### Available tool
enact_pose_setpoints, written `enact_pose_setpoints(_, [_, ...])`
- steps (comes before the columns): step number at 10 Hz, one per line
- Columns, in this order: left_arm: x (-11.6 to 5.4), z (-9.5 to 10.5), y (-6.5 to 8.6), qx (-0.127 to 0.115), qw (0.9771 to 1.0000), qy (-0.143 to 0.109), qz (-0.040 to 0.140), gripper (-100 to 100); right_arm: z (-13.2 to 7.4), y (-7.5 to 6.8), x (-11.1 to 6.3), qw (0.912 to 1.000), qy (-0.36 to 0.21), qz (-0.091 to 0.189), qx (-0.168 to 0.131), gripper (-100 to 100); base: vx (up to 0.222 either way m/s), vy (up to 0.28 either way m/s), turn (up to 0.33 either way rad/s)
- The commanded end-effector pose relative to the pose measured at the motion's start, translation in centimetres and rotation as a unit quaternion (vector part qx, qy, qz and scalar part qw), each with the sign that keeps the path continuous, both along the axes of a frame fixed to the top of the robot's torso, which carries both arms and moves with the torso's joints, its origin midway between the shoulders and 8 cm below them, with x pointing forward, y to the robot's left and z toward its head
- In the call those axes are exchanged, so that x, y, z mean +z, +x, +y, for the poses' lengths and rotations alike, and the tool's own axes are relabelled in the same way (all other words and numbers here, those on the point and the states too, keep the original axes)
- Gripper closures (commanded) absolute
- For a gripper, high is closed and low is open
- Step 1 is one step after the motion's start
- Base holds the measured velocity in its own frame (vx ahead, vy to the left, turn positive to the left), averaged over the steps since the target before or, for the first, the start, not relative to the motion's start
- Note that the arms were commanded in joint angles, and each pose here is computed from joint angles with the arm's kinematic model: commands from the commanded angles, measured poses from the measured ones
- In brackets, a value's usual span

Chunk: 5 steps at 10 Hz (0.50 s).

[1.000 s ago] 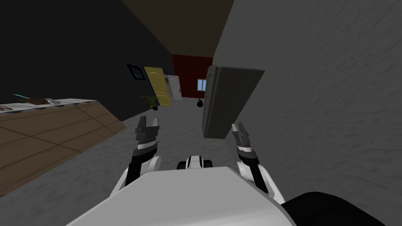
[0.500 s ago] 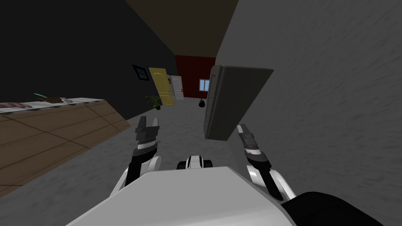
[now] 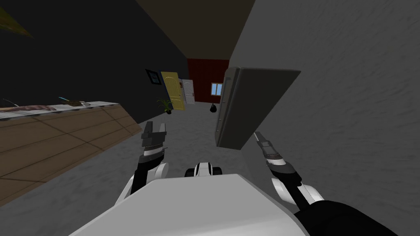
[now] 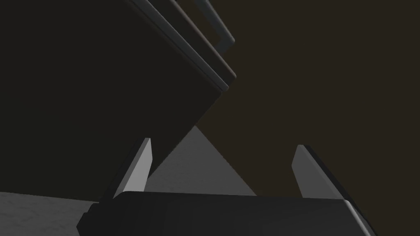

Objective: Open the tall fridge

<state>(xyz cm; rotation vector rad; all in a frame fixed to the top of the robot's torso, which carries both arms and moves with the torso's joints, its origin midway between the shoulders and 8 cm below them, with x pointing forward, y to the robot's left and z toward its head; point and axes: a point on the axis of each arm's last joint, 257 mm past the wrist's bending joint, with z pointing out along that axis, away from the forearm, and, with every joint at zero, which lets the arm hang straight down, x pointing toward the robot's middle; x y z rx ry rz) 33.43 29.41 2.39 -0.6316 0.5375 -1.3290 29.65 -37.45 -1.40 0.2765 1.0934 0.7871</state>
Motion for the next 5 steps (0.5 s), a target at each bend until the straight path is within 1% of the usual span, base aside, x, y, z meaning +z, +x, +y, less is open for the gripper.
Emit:
enact_pose_setpoints(1, [0.0, 0.0, 0.0, 0.0, 1.0, 0.0, 0.0, 0, -1.5, -0.7, -0.2, 0.9972, -0.068, 0.024, -0.02, -100, 0.077, 0.043, 0.147])
enact_pose_setpoints(2, [0.0, 0.0, 0.0, 0.0, 1.0, 0.0, 0.0, 0, -2.3, -1.0, 0.4, 0.9962, -0.078, 0.021, -0.032, -100, 0.064, 0.031, 0.067])
enact_pose_setpoints(3, [0.0, 0.0, 0.0, 0.0, 1.0, 0.0, 0.0, 0, -2.8, -1.3, -0.2, 0.9916, -0.117, 0.041, -0.037, -100, 0.079, 0.018, 0.125])
enact_pose_setpoints(4, [0.0, 0.0, 0.0, 0.0, 1.0, 0.0, 0.0, 0, -3.6, -1.6, 0.5, 0.99, -0.127, 0.037, -0.048, -100, 0.071, 0.013, 0.078])
enact_pose_setpoints(5, [0.0, 0.0, 0.0, 0.0, 1.0, 0.0, 0.0, 0, -4.3, -1.9, -0.1, 0.9826, -0.168, 0.058, -0.055, -100, 0.091, 0.037, 0.148])
